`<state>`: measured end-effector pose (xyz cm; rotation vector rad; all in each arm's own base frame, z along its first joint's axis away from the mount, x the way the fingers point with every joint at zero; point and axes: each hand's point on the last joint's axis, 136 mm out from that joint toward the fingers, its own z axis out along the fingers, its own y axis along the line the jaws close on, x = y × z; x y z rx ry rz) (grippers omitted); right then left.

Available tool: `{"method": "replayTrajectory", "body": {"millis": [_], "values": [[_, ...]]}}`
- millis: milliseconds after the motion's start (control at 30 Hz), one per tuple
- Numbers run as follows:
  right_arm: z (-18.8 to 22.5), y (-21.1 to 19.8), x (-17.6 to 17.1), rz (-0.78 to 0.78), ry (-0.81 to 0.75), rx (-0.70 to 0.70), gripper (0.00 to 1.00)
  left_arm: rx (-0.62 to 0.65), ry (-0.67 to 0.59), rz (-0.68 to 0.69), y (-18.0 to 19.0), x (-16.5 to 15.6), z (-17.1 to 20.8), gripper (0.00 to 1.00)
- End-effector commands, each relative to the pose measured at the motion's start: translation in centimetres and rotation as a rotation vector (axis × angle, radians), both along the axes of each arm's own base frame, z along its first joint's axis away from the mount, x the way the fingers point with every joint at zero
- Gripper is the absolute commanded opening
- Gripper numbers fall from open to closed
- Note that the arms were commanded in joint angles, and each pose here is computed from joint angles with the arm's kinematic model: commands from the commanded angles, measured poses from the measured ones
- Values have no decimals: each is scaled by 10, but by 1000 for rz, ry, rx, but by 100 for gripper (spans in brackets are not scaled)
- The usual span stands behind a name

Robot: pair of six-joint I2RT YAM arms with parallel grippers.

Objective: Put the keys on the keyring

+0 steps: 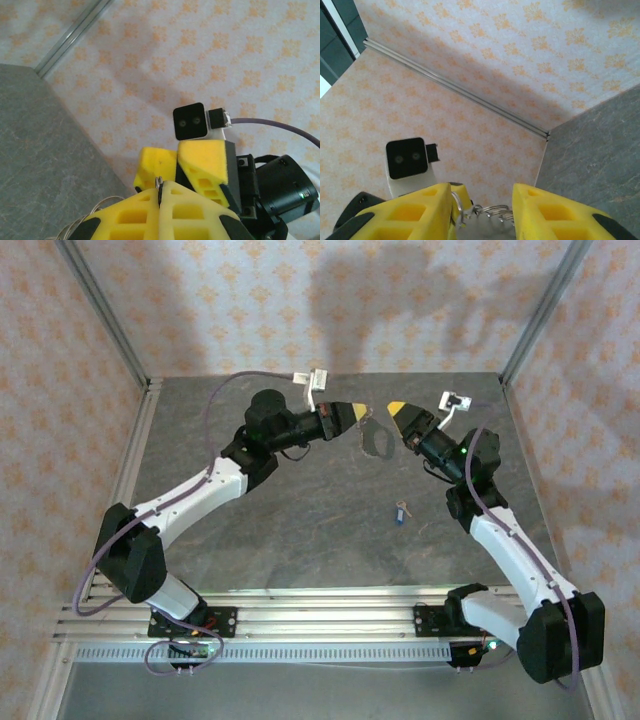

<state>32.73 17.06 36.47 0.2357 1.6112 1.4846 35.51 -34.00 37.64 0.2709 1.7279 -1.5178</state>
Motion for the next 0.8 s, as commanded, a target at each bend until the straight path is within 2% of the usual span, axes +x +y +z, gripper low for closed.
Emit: {"method": "replayTrajectory", "body": {"millis": [0,433,767], "values": [[9,3,-12,40,-57,-31,36,25,-66,-94,-3,-8,11,0],[15,12,-15,112,-86,60,34,14,-64,-165,-10,-9,11,0],[7,27,-15,141,-70,56,31,2,-61,-176,-12,-7,12,0]]}}
